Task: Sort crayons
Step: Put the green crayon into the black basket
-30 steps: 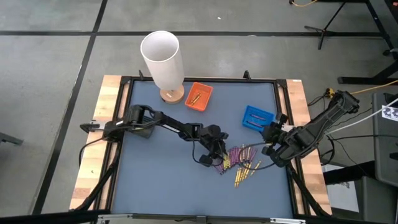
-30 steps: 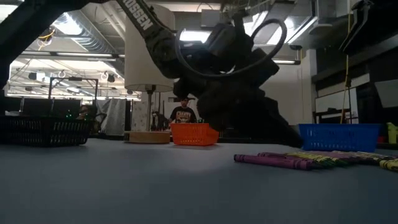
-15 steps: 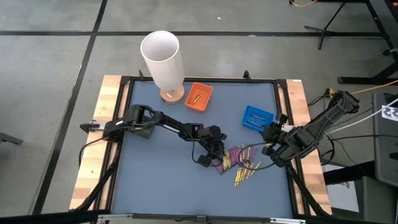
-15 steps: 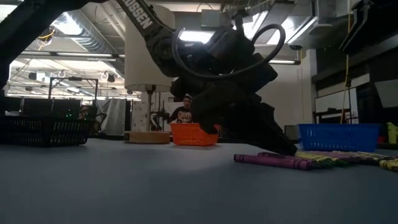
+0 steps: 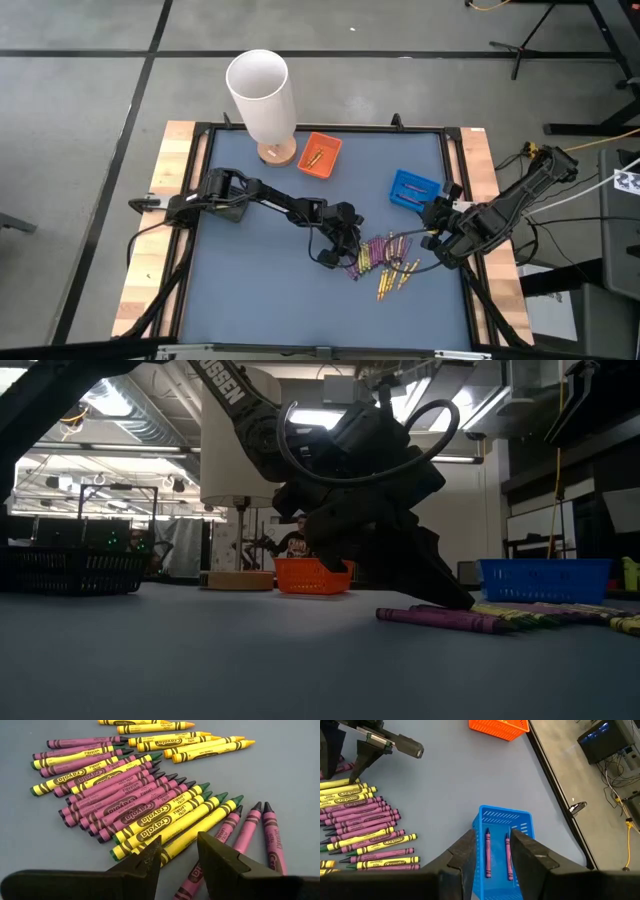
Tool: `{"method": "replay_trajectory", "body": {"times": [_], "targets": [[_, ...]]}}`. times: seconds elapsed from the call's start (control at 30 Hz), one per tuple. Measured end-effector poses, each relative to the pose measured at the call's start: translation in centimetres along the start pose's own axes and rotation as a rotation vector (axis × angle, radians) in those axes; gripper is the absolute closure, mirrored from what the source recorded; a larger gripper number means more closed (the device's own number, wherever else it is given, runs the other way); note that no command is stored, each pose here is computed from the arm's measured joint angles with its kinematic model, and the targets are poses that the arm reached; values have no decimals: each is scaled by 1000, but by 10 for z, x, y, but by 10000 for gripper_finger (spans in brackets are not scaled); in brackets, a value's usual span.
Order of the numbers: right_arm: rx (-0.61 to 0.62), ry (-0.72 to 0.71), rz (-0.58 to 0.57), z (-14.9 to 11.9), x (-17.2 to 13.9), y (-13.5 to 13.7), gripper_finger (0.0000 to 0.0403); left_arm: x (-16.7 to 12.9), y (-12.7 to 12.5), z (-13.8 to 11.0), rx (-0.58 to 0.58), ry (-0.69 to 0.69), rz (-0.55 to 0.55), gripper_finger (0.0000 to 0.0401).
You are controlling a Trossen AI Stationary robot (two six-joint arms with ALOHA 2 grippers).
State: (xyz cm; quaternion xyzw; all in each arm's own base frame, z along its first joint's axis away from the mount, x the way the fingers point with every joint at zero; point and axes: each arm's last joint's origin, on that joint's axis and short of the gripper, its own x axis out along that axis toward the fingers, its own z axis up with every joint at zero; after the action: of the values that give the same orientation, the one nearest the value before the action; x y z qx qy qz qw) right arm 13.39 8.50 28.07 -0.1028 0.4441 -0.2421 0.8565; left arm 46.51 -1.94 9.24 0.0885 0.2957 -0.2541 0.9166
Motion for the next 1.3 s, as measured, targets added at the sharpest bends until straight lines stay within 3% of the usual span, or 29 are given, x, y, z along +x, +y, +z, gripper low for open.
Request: {"method": "replay_trajectory", "body": {"times": [0.5, 0.97, 1.13, 1.3], "targets": [[0, 0, 0, 0, 0, 0, 284, -2, 2, -2, -60, 16, 3, 286], [11, -7, 9, 1, 0, 1, 284, -9, 18, -8, -189, 16, 34, 286], [11, -7, 9, 1, 0, 1, 284, -10, 19, -9, -166, 16, 35, 286], [11, -7, 9, 1, 0, 1, 284, -8, 15, -8, -23, 22, 28, 286]]}}
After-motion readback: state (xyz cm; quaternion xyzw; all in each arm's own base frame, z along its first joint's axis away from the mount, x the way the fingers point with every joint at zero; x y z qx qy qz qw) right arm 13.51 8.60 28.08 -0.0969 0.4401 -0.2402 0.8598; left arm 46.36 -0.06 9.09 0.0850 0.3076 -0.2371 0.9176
